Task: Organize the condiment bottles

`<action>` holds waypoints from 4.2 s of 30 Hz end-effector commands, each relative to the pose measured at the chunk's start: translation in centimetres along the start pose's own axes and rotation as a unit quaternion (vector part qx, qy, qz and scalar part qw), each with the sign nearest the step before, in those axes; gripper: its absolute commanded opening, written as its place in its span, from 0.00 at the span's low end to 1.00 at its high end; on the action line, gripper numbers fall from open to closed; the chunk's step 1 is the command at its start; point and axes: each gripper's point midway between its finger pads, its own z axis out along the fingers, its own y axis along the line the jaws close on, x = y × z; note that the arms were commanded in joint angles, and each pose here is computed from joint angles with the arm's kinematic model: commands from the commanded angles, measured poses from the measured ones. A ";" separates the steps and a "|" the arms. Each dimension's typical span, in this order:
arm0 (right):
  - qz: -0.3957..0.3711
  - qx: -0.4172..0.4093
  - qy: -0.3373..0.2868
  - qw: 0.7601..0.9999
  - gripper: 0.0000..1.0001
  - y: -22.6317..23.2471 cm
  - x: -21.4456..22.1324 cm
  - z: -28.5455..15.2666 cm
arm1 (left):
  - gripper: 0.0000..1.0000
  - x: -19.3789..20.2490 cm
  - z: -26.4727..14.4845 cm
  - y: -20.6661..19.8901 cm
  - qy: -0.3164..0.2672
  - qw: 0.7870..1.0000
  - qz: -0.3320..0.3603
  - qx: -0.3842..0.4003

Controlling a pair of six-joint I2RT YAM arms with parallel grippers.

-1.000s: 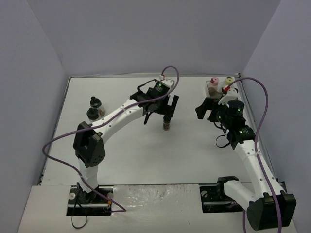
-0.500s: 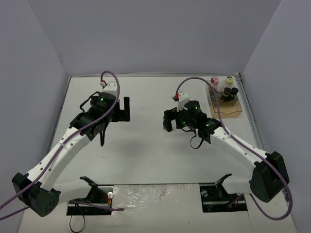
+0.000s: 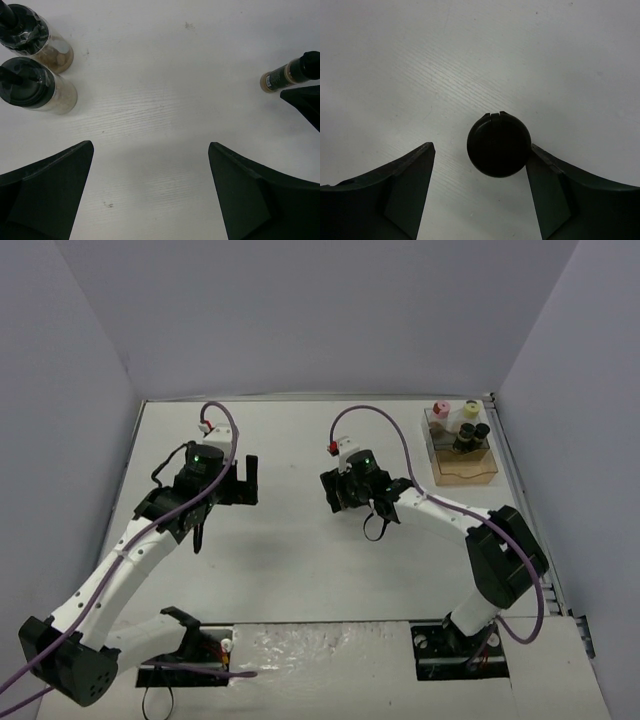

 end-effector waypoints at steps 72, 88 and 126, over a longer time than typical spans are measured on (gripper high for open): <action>0.268 0.305 -0.137 0.903 0.74 -32.7 -8.0 -7.0 | 0.97 -4.3 -1.3 5.1 -0.068 0.989 -0.117 -0.059; 0.247 0.149 -0.226 0.930 0.98 -20.7 -9.1 -16.3 | 0.97 -1.9 1.9 14.0 0.022 0.958 -0.196 -0.207; 0.232 0.126 -0.252 0.931 0.98 -18.9 -9.2 -17.5 | 0.18 1.1 11.3 5.4 0.167 0.973 -0.124 -0.097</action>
